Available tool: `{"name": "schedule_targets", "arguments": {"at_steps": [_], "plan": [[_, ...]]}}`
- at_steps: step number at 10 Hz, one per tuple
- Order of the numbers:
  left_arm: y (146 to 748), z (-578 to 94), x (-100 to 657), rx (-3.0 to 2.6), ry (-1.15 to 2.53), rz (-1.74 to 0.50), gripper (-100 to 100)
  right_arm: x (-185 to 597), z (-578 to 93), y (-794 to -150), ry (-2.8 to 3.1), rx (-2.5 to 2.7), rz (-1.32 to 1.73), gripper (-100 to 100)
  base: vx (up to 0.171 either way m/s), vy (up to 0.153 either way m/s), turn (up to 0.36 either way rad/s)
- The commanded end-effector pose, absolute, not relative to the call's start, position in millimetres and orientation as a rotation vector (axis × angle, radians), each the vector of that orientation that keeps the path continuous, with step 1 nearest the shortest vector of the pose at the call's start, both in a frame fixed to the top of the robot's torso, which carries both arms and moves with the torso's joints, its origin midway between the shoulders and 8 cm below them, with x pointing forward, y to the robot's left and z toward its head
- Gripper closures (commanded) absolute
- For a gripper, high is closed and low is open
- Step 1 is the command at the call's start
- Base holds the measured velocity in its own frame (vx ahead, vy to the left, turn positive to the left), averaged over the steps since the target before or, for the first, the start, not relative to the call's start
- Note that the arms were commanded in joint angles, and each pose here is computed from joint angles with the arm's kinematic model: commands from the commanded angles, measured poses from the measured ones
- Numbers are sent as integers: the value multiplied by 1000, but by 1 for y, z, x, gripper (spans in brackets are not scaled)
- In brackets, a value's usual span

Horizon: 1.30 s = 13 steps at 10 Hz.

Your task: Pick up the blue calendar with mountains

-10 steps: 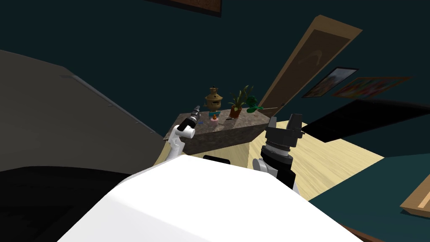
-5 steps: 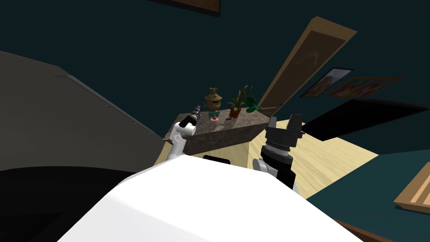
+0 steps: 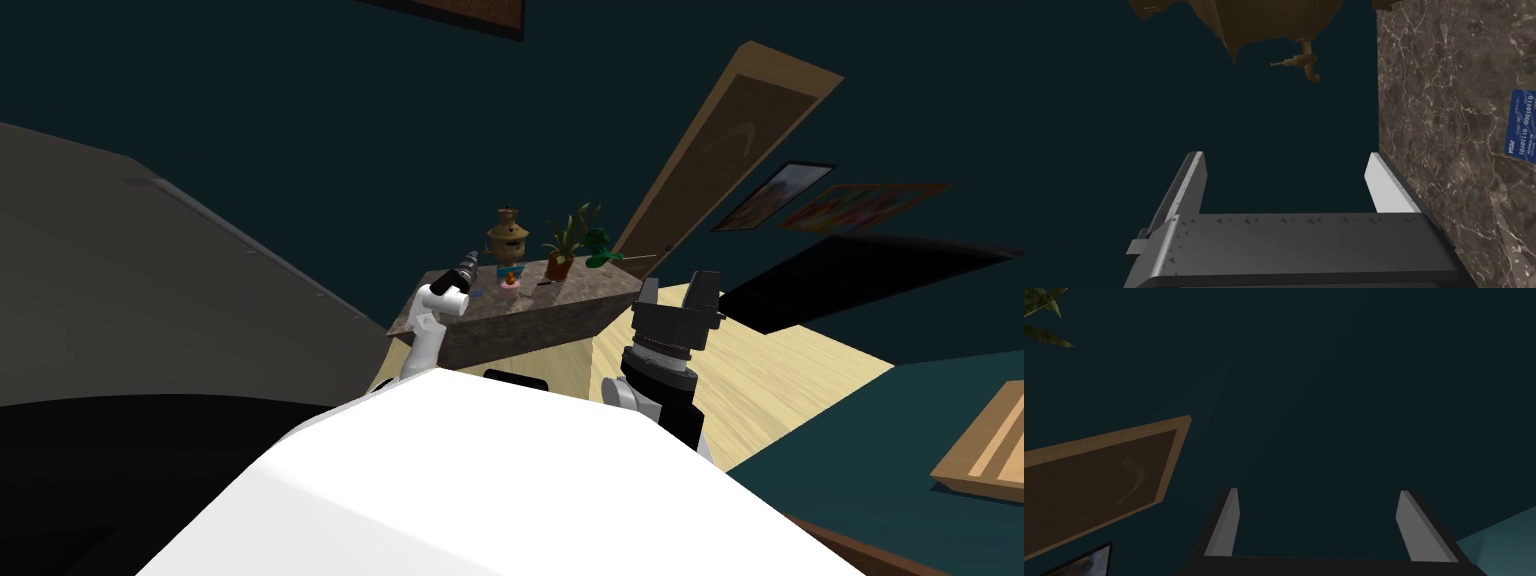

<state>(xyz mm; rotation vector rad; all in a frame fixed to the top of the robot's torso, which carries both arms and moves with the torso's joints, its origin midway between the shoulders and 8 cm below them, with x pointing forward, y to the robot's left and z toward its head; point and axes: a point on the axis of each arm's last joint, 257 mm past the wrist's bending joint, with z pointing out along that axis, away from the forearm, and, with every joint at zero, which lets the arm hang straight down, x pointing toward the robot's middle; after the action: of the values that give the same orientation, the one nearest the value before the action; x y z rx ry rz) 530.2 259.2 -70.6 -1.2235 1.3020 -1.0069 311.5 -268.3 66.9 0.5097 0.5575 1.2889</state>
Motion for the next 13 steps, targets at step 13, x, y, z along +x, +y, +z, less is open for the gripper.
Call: {"name": "schedule_targets", "arguments": {"at_steps": [13], "plan": [[273,-73,554,-1456,1352,-877,-100,312,67,-268,557,510,1289,0,8,2,-6]]}}
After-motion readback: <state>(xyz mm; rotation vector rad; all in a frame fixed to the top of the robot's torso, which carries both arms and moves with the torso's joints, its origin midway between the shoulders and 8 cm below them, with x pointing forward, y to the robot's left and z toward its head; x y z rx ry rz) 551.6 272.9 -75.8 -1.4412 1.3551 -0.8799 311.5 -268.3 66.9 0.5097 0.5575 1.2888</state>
